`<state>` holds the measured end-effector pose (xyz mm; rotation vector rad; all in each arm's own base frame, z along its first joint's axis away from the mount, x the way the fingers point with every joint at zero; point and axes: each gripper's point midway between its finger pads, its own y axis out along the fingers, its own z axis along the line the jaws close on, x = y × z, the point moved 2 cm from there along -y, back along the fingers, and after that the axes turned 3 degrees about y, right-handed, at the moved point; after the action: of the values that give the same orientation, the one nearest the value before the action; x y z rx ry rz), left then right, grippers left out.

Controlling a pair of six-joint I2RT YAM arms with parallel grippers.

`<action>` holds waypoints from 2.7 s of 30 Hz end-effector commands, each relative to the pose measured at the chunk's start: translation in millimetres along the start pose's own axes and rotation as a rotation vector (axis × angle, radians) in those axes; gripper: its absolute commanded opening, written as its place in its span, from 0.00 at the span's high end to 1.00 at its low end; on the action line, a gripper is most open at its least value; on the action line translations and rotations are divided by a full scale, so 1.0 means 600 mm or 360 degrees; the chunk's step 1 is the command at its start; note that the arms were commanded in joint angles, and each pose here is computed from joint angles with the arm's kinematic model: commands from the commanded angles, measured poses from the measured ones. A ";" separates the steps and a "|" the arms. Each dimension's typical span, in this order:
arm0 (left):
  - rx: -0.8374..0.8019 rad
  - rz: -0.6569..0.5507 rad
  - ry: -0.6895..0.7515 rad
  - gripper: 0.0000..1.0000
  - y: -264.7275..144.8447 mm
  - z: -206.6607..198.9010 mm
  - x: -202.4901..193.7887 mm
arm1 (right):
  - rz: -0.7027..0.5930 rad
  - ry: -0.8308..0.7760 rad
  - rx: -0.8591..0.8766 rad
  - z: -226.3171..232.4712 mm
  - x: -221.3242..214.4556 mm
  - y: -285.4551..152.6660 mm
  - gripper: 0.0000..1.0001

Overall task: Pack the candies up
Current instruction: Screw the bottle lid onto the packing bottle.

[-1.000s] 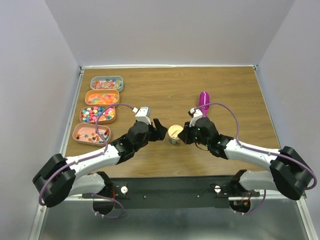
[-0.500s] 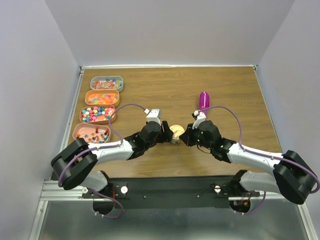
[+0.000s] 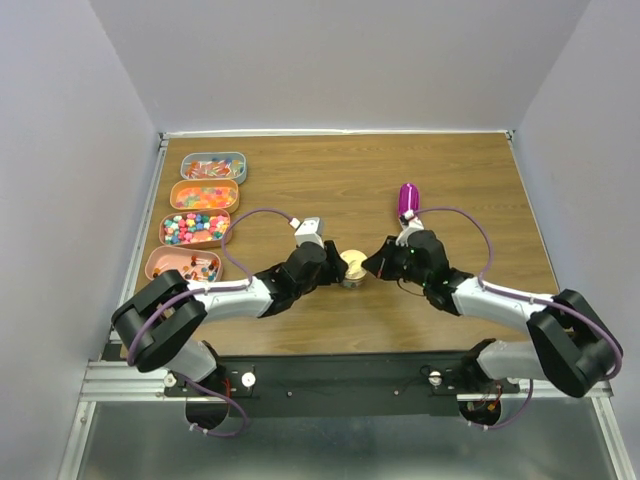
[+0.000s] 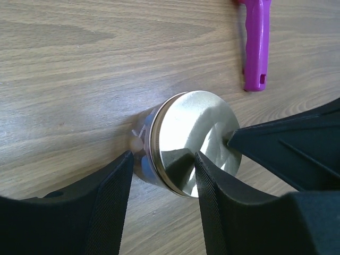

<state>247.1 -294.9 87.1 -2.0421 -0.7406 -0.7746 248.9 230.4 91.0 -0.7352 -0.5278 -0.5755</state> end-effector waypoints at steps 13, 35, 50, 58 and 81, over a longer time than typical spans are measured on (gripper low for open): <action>0.0080 0.0047 -0.0233 0.76 0.003 0.038 -0.044 | 0.0603 0.0326 -0.0418 -0.135 -0.149 -0.008 0.99; -0.0005 -0.0627 0.0216 0.01 -0.089 0.010 0.122 | 0.0250 -0.0527 -0.0070 0.024 0.079 -0.020 0.30; -0.0427 -0.1124 0.0630 0.01 -0.188 0.027 0.108 | 0.0924 -0.0814 -0.0476 0.015 0.047 -0.028 0.00; -0.0514 -0.1049 0.0849 0.01 -0.150 -0.004 0.063 | 0.1064 -0.0899 -0.0476 0.028 0.028 0.001 0.00; -0.1007 -0.1149 0.1063 0.02 -0.138 -0.086 0.007 | 0.1105 -0.1021 -0.0493 0.035 0.007 0.047 0.00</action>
<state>176.6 -269.5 23.9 -1.7689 -0.3325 -1.7539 254.7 256.9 86.9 -1.3130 -0.6800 0.2778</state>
